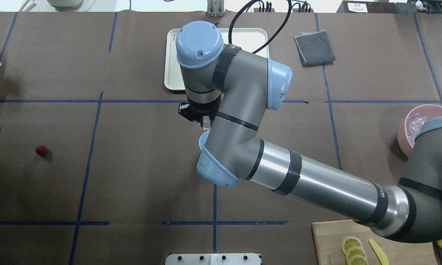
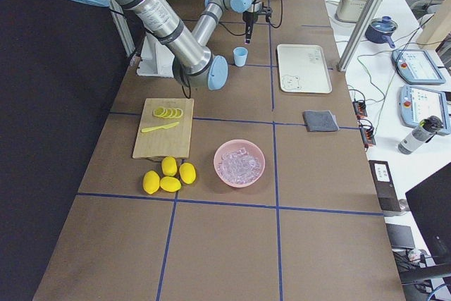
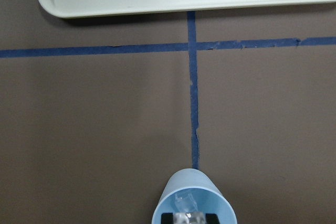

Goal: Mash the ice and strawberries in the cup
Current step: 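Lift the ice cube and carry it with the right gripper over the blue cup, then open the right gripper to drop the ice cube into the cup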

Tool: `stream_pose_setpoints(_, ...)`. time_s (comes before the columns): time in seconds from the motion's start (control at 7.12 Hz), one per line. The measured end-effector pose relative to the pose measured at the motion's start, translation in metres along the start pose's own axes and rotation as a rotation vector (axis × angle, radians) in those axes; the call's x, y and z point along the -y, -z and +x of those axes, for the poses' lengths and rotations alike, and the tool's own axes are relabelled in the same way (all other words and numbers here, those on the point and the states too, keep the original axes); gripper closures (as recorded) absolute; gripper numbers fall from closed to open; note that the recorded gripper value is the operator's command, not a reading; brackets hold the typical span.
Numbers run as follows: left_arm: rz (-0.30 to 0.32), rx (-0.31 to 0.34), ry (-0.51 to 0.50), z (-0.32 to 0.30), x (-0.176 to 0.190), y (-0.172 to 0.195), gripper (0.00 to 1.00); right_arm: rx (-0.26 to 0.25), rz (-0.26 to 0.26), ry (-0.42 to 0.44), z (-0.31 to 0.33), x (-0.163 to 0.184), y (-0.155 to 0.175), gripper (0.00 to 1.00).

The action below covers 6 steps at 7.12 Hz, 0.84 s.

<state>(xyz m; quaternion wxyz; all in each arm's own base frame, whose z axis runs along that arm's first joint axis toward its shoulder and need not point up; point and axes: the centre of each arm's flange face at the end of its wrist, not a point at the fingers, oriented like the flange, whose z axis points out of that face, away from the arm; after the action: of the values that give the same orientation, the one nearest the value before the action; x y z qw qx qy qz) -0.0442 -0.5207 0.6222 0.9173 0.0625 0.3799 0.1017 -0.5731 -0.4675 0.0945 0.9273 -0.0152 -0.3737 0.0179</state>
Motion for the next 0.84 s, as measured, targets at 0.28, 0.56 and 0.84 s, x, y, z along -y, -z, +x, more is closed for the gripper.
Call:
stream_pose_setpoints(0.28,0.0,0.0,0.0,0.0,0.0,0.0,0.0,-0.018,-0.019,0.002,-0.003,-0.007,-0.013,1.0)
stream_pose_setpoints(0.56,0.0,0.0,0.001,0.0,0.001,0.0,0.0,-0.044,-0.036,-0.006,0.004,-0.009,-0.025,0.99)
stream_pose_setpoints(0.84,0.0,0.0,0.002,0.0,0.001,0.0,0.0,-0.062,-0.044,-0.012,0.011,-0.009,-0.034,0.95)
